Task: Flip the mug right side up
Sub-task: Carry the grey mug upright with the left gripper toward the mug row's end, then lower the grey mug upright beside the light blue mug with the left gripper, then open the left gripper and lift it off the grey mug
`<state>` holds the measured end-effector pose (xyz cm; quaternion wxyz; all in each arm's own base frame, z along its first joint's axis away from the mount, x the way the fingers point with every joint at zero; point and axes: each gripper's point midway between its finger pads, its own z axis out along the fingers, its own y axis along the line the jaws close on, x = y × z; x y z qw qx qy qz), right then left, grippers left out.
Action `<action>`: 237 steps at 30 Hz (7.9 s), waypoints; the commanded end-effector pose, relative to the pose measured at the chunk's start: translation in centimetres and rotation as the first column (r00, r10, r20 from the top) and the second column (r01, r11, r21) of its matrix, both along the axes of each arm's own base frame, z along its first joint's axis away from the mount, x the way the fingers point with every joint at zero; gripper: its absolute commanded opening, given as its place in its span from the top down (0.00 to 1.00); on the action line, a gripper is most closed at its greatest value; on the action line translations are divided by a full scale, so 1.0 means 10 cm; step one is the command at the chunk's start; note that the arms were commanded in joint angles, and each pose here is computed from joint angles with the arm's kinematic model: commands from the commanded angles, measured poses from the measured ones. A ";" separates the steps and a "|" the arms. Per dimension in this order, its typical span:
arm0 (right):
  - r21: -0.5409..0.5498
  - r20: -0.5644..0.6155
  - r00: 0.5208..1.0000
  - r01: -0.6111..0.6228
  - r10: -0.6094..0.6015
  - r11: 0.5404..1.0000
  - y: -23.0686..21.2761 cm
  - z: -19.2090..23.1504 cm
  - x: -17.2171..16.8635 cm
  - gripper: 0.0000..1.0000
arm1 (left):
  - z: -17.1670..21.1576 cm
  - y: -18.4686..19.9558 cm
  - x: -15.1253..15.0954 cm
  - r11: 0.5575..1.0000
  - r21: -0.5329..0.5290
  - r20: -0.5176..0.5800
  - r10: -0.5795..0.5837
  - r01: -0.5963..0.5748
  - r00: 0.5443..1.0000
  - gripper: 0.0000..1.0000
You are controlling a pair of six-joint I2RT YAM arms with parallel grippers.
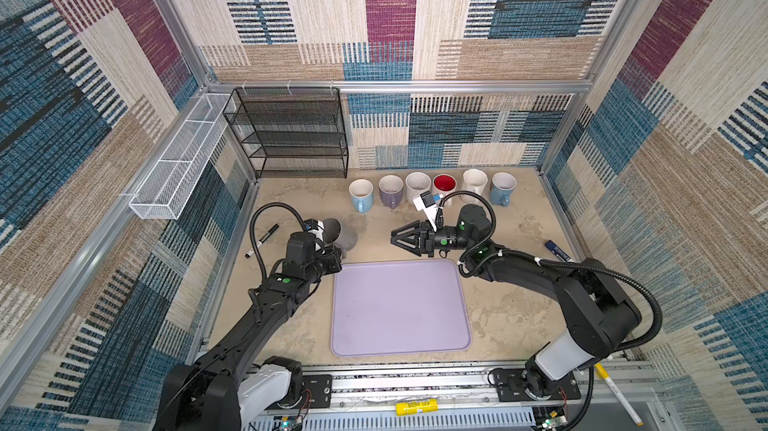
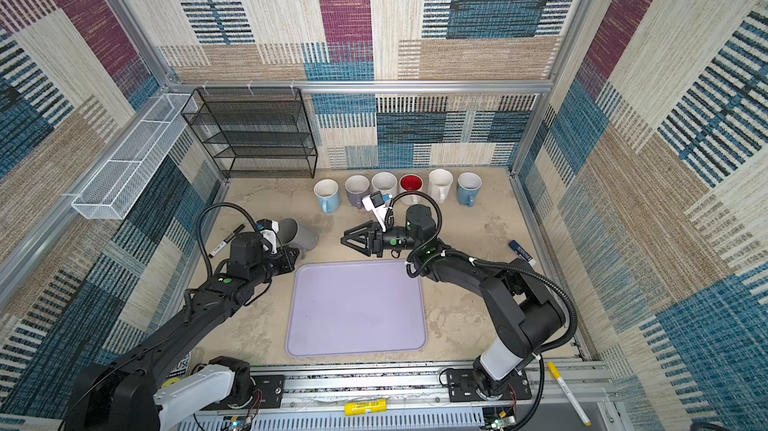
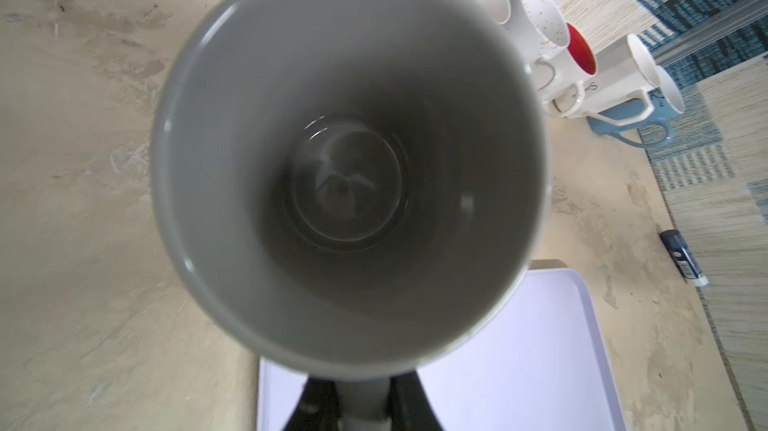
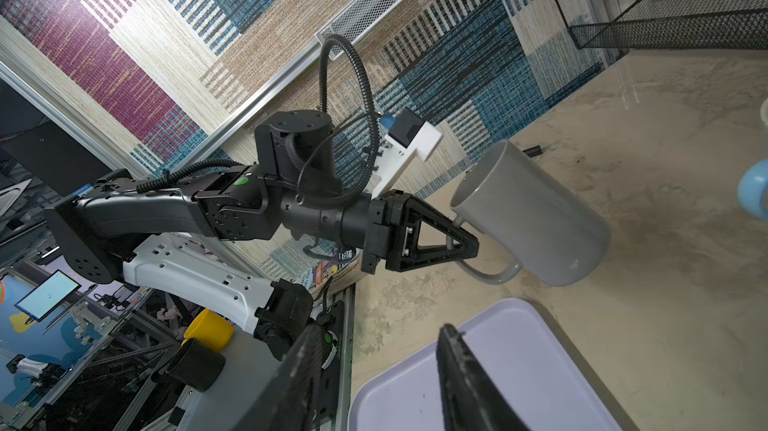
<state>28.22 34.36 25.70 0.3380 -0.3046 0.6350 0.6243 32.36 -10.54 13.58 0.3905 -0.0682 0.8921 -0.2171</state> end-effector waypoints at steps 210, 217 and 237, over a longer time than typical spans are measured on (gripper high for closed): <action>-0.092 0.045 0.969 0.244 -0.241 0.965 -0.40 0.04 0.01 0.52 | 0.03 0.37 1.81 0.906 0.422 -0.152 0.059 0.011 0.987 0.35; -0.114 0.057 0.950 0.311 -0.306 0.944 -0.51 0.03 0.08 0.40 | 0.32 0.42 1.72 0.901 0.434 -0.089 0.067 -0.022 0.994 0.25; -0.156 0.033 0.855 0.516 -0.518 0.842 -0.89 -0.06 0.61 0.00 | 0.65 0.67 0.88 0.907 0.381 0.078 0.160 -0.178 0.984 0.18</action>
